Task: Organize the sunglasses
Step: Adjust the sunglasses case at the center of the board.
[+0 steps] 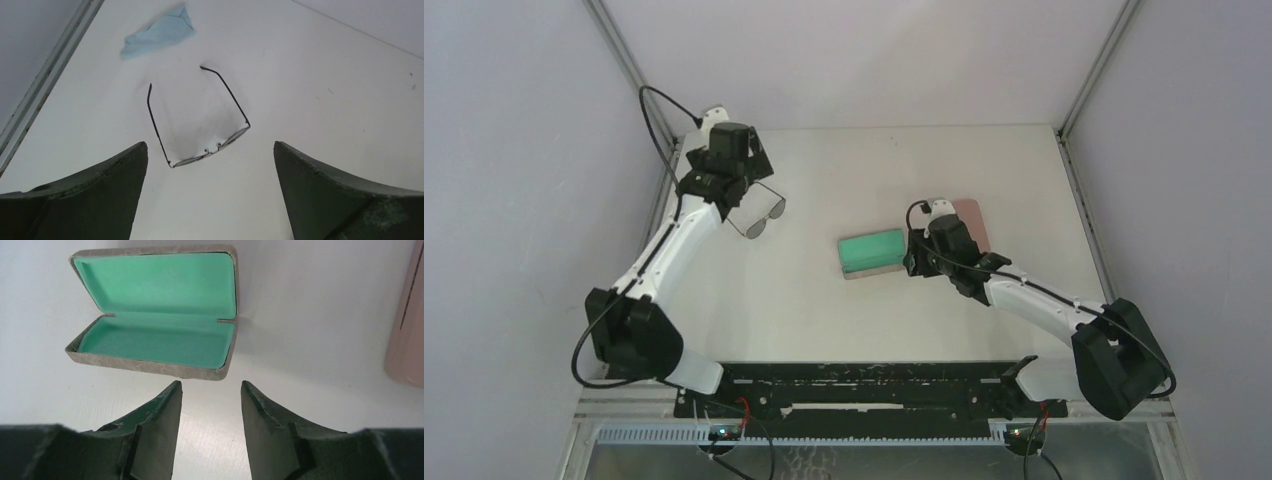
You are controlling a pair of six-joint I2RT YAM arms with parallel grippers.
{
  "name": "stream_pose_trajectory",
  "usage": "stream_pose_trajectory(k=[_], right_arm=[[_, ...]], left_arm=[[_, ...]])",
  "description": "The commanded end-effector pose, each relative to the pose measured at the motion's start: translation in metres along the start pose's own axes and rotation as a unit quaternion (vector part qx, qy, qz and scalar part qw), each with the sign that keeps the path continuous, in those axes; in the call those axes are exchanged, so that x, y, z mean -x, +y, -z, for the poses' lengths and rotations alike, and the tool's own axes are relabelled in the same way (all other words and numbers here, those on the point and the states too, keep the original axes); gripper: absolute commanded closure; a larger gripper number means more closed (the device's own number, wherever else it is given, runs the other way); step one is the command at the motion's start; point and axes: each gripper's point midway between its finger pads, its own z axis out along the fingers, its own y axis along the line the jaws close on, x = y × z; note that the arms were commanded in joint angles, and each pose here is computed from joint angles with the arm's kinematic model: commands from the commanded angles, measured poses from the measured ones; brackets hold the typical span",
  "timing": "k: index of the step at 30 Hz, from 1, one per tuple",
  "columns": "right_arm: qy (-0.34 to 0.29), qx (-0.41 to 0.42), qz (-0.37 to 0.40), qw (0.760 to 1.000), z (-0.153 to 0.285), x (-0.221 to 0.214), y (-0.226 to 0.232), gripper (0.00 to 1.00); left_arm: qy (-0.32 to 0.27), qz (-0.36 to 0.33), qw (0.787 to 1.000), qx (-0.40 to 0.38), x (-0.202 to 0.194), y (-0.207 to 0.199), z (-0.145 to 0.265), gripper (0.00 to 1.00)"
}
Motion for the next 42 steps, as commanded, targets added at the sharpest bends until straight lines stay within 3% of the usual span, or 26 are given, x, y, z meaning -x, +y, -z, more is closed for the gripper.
stream_pose_trajectory(k=[1,10,14,23,42], right_arm=[[-0.031,0.023,-0.010,0.999,0.006,0.010,0.011,0.53],[-0.074,0.022,-0.004,0.997,0.010,0.043,0.006,0.53],[-0.050,0.010,0.003,0.999,-0.005,0.048,0.006,0.53],[0.018,-0.019,0.003,1.000,-0.041,0.018,-0.001,0.53],[0.067,-0.034,0.005,0.997,-0.038,-0.033,-0.003,0.53]], left_arm=[[-0.007,0.013,1.000,0.011,0.036,0.003,-0.028,0.02],[0.023,-0.002,0.998,0.053,0.048,0.021,-0.084,0.04],[0.047,0.005,0.996,0.074,0.046,0.038,-0.108,0.04],[0.057,0.010,0.996,0.071,0.051,0.048,-0.124,0.04],[0.130,0.059,0.986,0.091,0.039,0.090,-0.175,0.06]])
